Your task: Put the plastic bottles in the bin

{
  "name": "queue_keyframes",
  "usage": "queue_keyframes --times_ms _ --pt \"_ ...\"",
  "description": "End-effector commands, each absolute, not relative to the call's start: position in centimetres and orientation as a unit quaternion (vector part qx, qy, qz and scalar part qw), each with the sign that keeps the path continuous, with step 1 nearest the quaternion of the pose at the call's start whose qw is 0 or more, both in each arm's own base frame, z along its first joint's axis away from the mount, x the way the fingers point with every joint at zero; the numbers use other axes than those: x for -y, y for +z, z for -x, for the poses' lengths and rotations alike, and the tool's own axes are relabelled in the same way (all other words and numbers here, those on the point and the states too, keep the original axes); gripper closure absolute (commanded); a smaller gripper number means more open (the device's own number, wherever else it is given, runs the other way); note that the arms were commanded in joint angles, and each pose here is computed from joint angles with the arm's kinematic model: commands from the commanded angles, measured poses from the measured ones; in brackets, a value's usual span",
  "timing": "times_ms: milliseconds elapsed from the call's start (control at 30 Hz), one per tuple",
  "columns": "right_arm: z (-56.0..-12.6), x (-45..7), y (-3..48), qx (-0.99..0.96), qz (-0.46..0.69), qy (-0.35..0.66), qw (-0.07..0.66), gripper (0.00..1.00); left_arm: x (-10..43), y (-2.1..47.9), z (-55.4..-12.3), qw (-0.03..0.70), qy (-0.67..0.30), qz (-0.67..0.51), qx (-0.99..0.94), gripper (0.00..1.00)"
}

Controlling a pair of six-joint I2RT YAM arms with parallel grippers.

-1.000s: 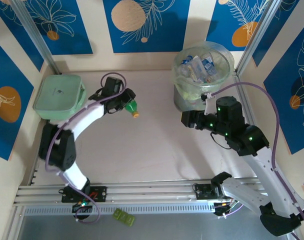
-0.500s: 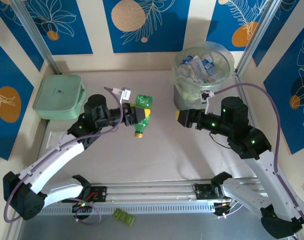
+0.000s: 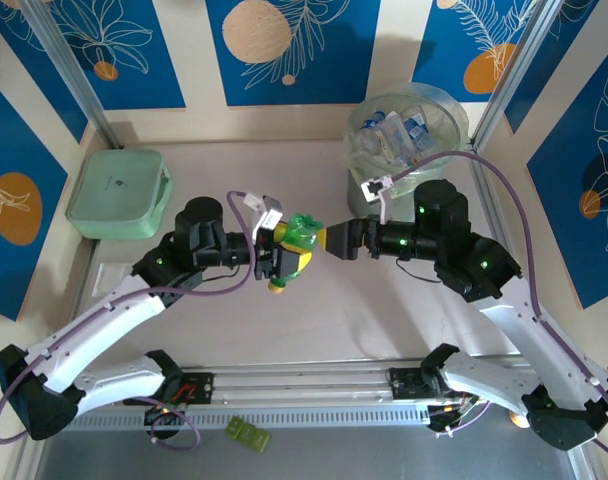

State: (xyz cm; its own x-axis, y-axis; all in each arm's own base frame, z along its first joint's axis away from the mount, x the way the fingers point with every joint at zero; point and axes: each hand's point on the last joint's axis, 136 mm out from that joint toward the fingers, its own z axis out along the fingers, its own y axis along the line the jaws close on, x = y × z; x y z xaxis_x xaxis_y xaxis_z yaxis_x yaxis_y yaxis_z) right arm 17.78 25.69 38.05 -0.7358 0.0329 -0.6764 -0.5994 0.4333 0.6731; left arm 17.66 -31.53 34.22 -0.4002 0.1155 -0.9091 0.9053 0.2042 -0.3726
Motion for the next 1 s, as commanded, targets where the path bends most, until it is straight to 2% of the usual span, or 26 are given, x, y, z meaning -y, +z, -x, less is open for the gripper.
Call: queue_keyframes --times_ms 0,233,333,500,700,767,900,967 --pt "-17.8 -26.5 38.8 -0.774 0.203 0.498 0.333 0.02 32.2 35.6 -16.7 0.394 -0.516 -0.404 -0.644 0.56" --pt "-18.5 -28.3 37.4 -0.776 0.204 0.504 0.320 0.03 32.8 35.6 -16.6 0.388 -0.524 -0.403 -0.643 0.57" --pt "-18.8 -28.7 36.7 -0.782 0.196 0.503 0.311 0.12 32.9 35.8 -16.4 0.388 -0.527 -0.403 -0.640 0.57" --pt "-18.9 -28.6 36.1 -0.786 0.185 0.503 0.308 0.32 32.9 36.1 -16.4 0.391 -0.527 -0.402 -0.638 0.56" --pt "-18.6 -28.4 36.1 -0.784 0.178 0.510 0.306 0.43 33.0 36.2 -16.3 0.387 -0.529 -0.404 -0.638 0.54" --pt "-18.6 -28.3 36.4 -0.781 0.175 0.513 0.309 0.43 33.1 36.1 -16.3 0.385 -0.529 -0.403 -0.640 0.48" --pt "-18.6 -27.4 37.5 -0.777 0.164 0.512 0.328 0.47 32.8 36.4 -16.6 0.395 -0.522 -0.396 -0.644 0.27" --pt "-18.9 -26.5 38.0 -0.779 0.152 0.504 0.342 0.47 32.3 36.8 -17.0 0.412 -0.508 -0.390 -0.648 0.19"
